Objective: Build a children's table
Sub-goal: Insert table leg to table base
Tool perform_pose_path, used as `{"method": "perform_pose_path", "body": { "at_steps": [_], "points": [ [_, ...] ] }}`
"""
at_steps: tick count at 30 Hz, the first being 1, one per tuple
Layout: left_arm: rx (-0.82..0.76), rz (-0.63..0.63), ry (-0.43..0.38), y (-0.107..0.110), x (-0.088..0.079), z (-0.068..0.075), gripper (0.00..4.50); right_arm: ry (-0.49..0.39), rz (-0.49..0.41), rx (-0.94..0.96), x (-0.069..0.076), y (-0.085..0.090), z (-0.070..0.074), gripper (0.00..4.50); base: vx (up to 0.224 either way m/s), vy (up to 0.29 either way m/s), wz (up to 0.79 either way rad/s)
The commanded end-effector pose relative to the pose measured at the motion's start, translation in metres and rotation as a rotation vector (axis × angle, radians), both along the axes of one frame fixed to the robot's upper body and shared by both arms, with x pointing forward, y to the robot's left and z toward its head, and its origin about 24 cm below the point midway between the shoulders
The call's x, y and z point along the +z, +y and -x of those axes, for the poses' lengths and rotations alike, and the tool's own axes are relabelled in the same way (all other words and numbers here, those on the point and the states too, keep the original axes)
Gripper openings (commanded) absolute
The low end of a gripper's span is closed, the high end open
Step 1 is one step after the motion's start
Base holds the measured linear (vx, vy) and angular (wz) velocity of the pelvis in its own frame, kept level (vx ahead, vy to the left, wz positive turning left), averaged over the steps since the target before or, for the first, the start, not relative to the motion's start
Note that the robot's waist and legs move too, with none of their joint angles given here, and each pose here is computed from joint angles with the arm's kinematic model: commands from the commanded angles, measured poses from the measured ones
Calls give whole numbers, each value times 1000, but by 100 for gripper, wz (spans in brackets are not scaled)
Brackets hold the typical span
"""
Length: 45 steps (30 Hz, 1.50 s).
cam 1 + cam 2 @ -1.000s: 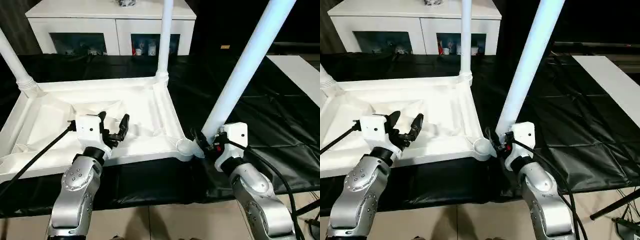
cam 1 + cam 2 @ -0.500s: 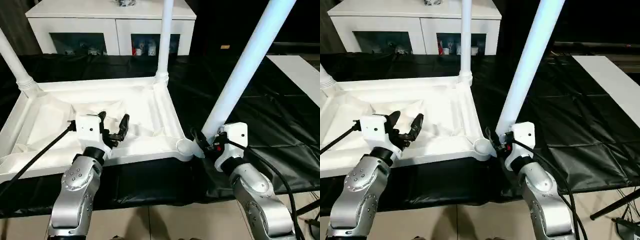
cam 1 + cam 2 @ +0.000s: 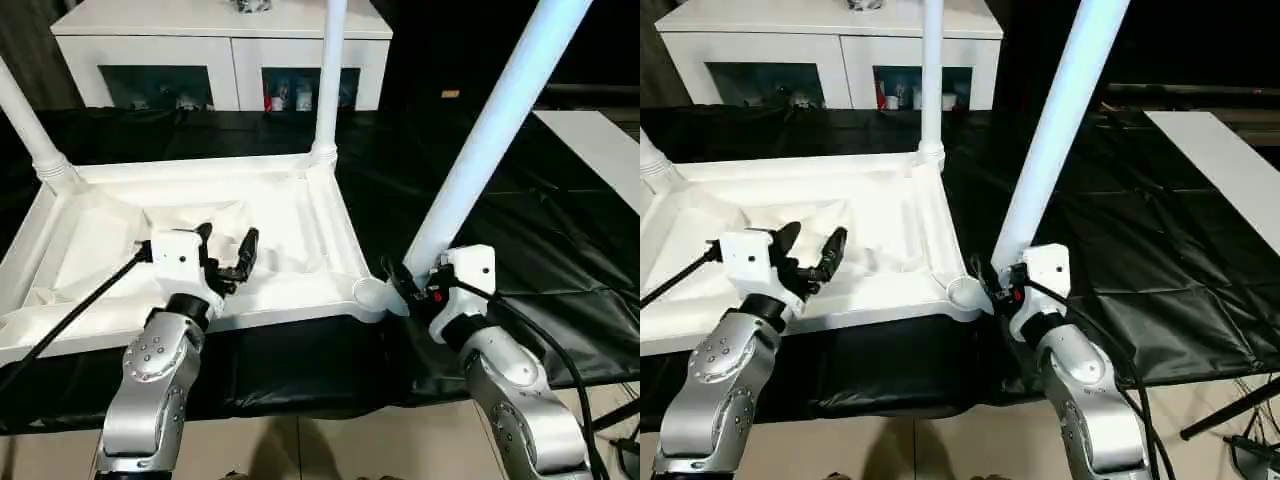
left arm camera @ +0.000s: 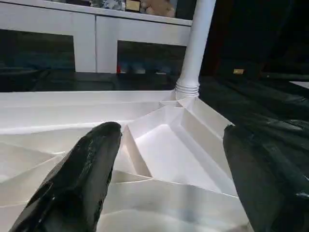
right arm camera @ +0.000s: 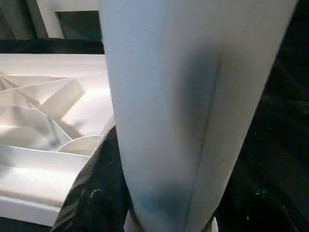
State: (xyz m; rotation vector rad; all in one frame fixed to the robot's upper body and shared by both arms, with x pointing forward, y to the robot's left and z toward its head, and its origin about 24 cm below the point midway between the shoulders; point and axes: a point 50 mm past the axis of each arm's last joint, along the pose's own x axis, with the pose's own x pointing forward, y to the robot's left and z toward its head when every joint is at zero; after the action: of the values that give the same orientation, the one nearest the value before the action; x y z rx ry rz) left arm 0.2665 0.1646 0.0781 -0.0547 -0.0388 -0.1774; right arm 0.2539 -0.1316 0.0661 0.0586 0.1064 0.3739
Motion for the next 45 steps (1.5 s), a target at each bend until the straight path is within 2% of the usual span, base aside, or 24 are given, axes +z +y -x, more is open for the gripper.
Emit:
{"method": "perform_pose_path", "body": {
  "at_steps": [1, 45],
  "points": [
    [-5, -12, -7, 0, 1, 2, 381, 30, 17, -4, -5, -2, 0, 186, 0, 0, 0],
    [-5, -12, -7, 0, 1, 2, 381, 30, 17, -4, -5, -2, 0, 186, 0, 0, 0]
  ]
}}
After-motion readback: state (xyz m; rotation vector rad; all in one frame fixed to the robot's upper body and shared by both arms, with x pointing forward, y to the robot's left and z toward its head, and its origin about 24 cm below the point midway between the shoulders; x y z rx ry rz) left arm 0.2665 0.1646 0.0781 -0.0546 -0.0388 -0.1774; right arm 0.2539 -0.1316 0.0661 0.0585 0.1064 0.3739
